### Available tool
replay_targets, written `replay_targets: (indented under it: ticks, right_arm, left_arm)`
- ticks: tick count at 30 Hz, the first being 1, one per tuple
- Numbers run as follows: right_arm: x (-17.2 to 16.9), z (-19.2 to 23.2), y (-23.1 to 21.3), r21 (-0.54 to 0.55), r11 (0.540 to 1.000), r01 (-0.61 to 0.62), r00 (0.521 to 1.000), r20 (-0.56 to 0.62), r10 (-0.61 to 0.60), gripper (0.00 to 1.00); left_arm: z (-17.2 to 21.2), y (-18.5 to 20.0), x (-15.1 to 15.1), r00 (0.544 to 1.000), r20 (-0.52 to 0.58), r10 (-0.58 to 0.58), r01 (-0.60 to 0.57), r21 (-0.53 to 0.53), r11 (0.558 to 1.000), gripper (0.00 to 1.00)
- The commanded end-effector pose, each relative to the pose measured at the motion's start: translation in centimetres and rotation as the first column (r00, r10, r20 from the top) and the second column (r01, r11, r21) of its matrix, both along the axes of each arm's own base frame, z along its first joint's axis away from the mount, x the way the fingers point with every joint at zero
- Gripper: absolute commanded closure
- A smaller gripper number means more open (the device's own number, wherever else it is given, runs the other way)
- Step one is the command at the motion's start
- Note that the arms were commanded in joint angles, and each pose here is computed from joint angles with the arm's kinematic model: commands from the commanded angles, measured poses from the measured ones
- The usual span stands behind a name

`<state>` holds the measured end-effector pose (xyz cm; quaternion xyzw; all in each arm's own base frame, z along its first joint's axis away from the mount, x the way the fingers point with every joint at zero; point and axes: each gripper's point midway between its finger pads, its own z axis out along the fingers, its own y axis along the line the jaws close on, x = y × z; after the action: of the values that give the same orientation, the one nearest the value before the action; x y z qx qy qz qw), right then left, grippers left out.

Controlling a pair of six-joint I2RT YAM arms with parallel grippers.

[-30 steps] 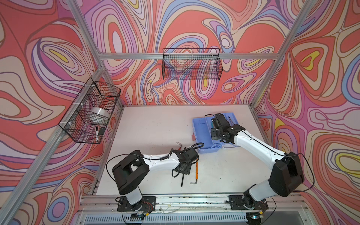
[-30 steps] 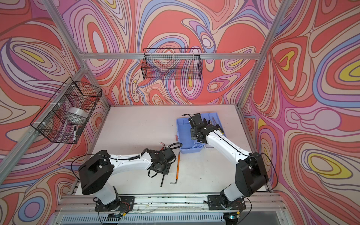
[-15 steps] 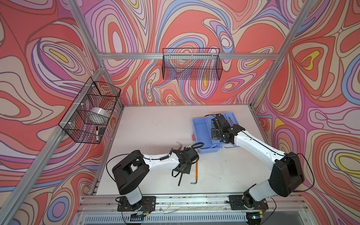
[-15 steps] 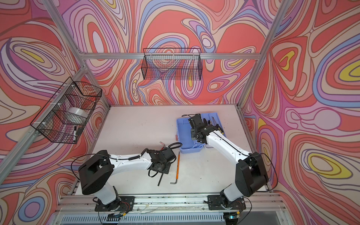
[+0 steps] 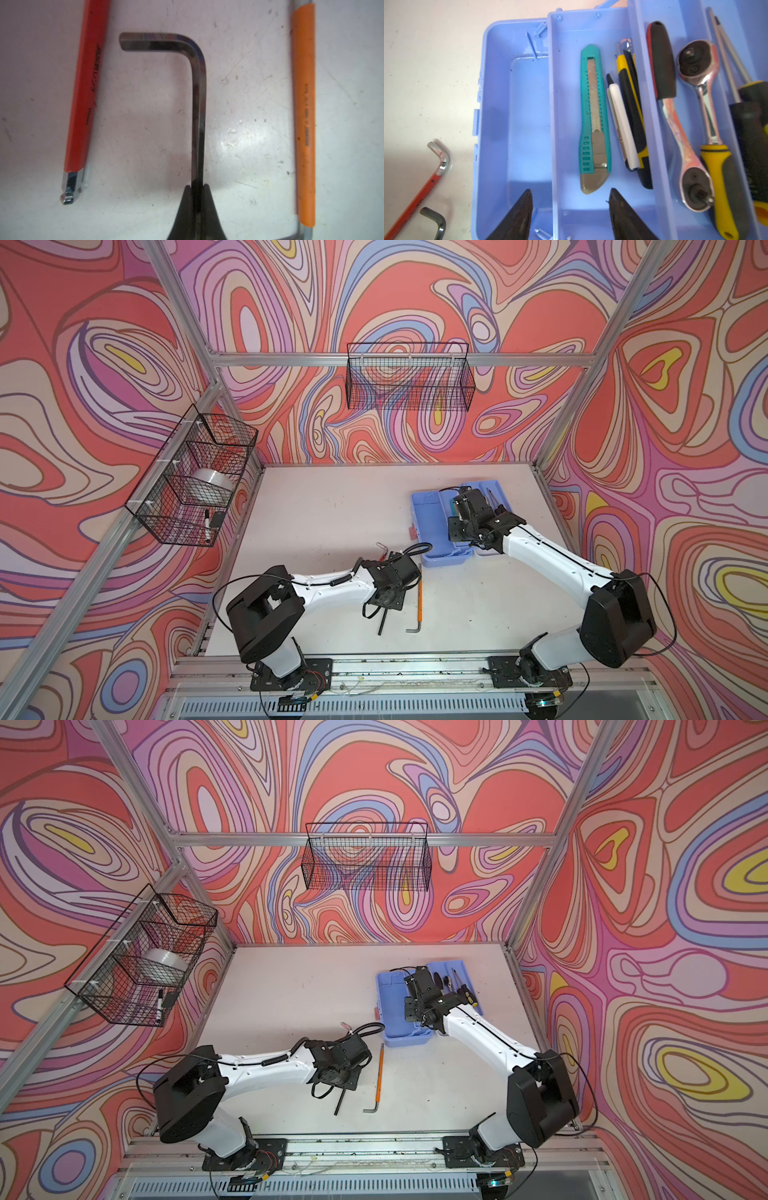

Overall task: Pack the tool kit
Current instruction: 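Lift the black hex key toward the box while the right gripper closes on it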

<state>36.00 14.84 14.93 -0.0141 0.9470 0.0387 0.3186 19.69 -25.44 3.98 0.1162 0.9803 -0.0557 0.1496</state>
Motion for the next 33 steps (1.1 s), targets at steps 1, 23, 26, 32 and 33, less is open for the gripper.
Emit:
replay_targets:
  ticks: [1, 23, 26, 32, 33]
  right_arm:
    - [-0.1, 0.5, 0.9, 0.085, 0.996, -0.012, 1.0, 0.018, 0.011, 0.41]
    - [-2.3, 0.2, 10.1, 0.505, 0.84, -0.197, 0.978, 0.043, 0.204, 0.48]
    - [-2.5, 0.3, 11.0, 0.53, 0.82, -0.217, 0.973, 0.049, 0.226, 0.48]
    - [-3.3, 0.2, 12.9, 0.573, 0.776, -0.262, 0.956, 0.044, 0.29, 0.5]
    - [-3.4, 0.1, 13.1, 0.572, 0.776, -0.265, 0.954, 0.041, 0.296, 0.51]
  left_arm:
    - [1.5, 0.7, 0.4, 0.998, 0.056, 0.033, -0.032, -0.011, 0.999, 1.0]
    - [8.6, -3.5, 3.2, 0.983, 0.175, 0.058, 0.013, -0.379, 0.925, 1.0]
    - [8.6, -4.0, 3.3, 0.984, 0.171, 0.053, 0.019, -0.395, 0.918, 1.0]
    - [9.2, -4.9, 4.1, 0.981, 0.184, 0.06, 0.028, -0.439, 0.898, 1.0]
    - [9.4, -5.1, 4.2, 0.981, 0.186, 0.06, 0.03, -0.446, 0.894, 1.0]
